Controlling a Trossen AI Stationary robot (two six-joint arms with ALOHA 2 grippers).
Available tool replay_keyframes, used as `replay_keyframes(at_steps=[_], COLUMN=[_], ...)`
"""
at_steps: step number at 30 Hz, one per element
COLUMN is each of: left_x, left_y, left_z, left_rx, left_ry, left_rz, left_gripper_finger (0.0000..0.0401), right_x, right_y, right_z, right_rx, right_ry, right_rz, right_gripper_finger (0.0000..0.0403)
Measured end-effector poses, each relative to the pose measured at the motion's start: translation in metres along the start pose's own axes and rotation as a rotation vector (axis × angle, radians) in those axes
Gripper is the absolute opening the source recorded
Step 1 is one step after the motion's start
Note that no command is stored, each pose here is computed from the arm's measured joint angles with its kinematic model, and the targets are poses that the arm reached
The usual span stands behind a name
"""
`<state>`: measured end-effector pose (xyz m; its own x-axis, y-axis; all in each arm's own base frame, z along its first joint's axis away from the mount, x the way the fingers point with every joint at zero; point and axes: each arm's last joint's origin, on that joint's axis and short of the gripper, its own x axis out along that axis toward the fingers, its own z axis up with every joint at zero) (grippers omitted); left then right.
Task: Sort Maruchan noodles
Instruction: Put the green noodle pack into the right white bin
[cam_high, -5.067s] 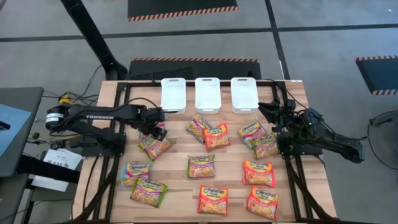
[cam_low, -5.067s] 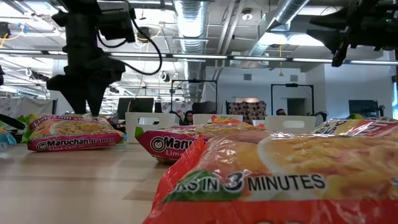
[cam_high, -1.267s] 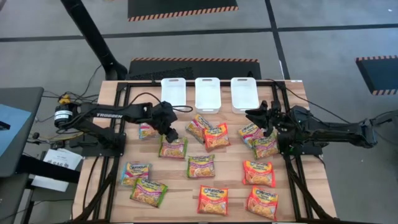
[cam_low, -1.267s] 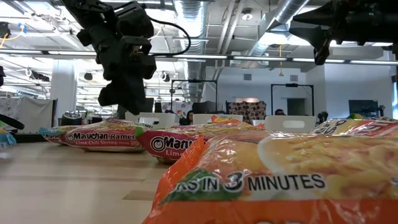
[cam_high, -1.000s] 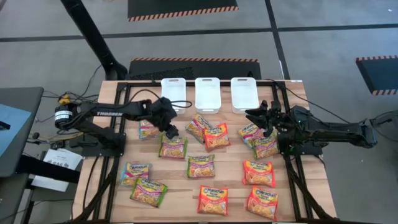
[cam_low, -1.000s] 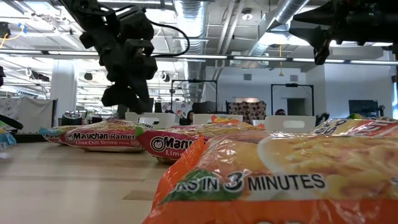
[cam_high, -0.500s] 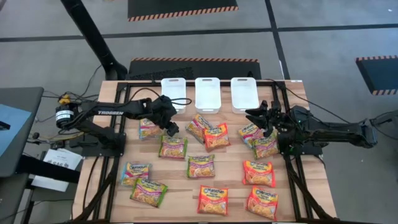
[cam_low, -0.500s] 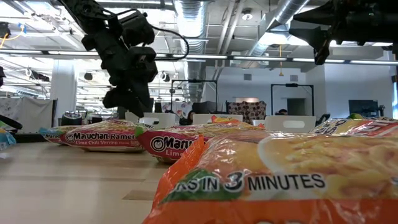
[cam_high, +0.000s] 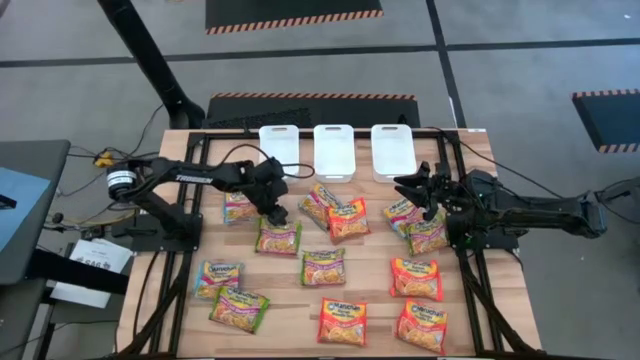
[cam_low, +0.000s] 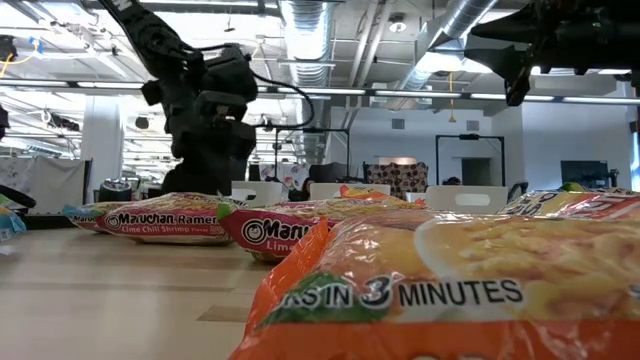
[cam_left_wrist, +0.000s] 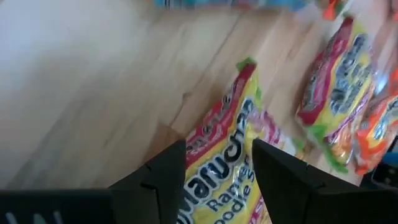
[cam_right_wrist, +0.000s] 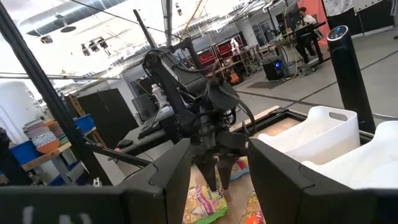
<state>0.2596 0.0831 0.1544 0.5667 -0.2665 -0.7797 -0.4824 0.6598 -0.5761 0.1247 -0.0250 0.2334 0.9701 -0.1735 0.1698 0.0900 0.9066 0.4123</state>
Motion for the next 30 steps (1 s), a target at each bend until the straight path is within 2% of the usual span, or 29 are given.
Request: replay_keyframes(at_steps=[6, 13, 17, 24, 30], left_x=[0.014, 0.019, 0.021, 0.023, 0.022], left_y=[0.004, -0.002, -0.005, -0.009, -0.012], left_z=[-0.002, -0.008, -0.01, -0.013, -0.011], left_rx=[0.001, 0.03, 0.042, 0.06, 0.06], left_ry=[0.055, 0.097, 0.105, 0.122, 0.136], left_rz=[-0.008, -0.026, -0.026, -0.041, -0.072], left_gripper_finger=[0.017, 0.0162, 0.0125, 0.0012, 0.0001], right_x=[0.0, 0.0, 0.0, 0.0, 0.0], right_y=[0.0, -0.001, -0.002, -0.002, -0.002], right_z=[0.0, -0.002, -0.002, -0.001, -0.001], right_rx=[0.0, 0.0, 0.0, 0.0, 0.0], right_ry=[0.003, 0.019, 0.009, 0.006, 0.005], right_rz=[-0.002, -0.015, -0.033, -0.036, -0.036], right_gripper_finger=[0.0185, 0.0185, 0.0185, 0.0185, 0.0185])
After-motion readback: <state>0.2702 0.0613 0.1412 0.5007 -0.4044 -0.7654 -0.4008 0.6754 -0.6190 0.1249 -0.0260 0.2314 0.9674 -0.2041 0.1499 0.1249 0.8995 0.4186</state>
